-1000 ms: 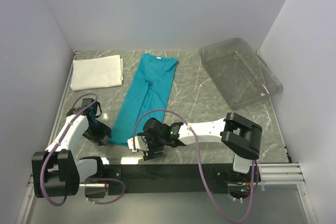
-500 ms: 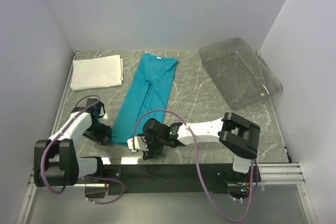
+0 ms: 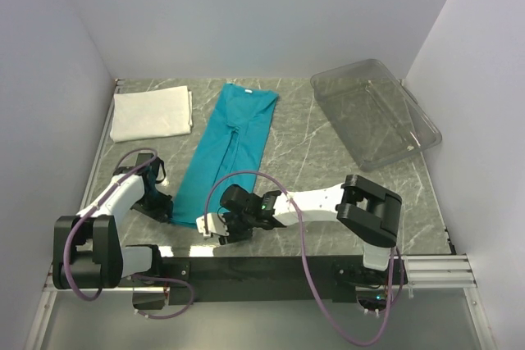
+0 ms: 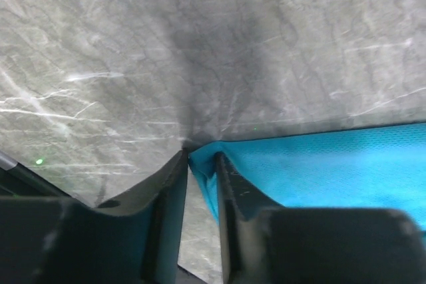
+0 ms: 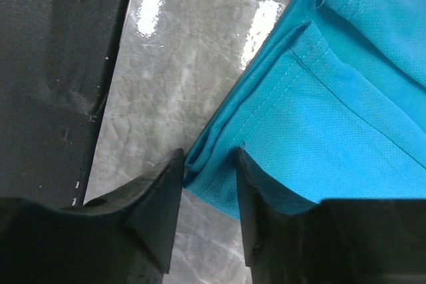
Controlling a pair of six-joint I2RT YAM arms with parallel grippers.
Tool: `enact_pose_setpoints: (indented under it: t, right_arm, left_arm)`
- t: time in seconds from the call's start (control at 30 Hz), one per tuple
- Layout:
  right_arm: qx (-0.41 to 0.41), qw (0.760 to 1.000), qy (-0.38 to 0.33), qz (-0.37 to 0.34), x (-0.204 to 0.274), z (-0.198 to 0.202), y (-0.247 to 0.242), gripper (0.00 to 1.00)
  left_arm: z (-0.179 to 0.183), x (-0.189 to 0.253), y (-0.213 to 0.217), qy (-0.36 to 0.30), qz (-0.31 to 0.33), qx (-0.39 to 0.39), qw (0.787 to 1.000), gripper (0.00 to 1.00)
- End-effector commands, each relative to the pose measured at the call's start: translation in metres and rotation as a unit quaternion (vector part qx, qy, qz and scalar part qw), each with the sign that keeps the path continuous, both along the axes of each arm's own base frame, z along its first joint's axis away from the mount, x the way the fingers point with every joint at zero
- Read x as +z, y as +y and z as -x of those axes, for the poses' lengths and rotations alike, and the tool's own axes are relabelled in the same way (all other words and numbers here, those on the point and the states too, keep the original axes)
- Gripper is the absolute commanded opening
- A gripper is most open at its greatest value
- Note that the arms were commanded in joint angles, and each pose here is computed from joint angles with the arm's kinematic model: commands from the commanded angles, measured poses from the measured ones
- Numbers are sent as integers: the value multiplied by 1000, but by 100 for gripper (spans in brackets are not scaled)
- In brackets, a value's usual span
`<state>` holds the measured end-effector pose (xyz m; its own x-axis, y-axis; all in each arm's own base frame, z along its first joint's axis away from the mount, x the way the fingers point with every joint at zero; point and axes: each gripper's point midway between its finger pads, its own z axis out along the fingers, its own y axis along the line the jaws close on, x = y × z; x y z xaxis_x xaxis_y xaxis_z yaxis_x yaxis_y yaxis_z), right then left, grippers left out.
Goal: Fold and stack the t-shirts
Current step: Fold the tshirt
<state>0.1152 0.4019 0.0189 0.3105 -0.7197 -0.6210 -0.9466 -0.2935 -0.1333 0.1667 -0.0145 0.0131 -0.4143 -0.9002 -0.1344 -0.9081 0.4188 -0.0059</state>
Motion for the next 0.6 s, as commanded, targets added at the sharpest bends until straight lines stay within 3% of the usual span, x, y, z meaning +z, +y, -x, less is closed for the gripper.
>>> enact_pose_setpoints:
  t: [0.0, 0.1, 0.13, 0.2, 0.23, 0.3, 0.57]
  right_arm:
    - [-6, 1000, 12, 20, -9, -1, -4, 42]
    - [-13, 1000, 18, 21, -9, -4, -5, 35]
    - [-16, 999, 19, 20, -8, -5, -5, 28]
    - [-24, 999, 22, 17, -5, -9, -4, 19]
    - [-26, 999, 25, 13, -2, -9, -4, 9]
    - [-36, 999, 33, 8, 2, -14, -5, 1]
    - [-50, 990, 115, -65, 59, -26, -7, 0]
  left_arm:
    - [-7, -2, 4, -10, -12, 5, 1000, 25]
    - [-9, -3, 2, -11, -6, -1, 1000, 12]
    - [-10, -3, 0, -14, -1, -7, 1000, 3]
    - [-14, 1, -2, -25, 4, -12, 1000, 1]
    - [-15, 4, -3, -30, 7, -16, 999, 1]
    - [-23, 15, -6, -51, 15, -24, 998, 1]
    - [-50, 58, -18, -107, 47, -34, 993, 1]
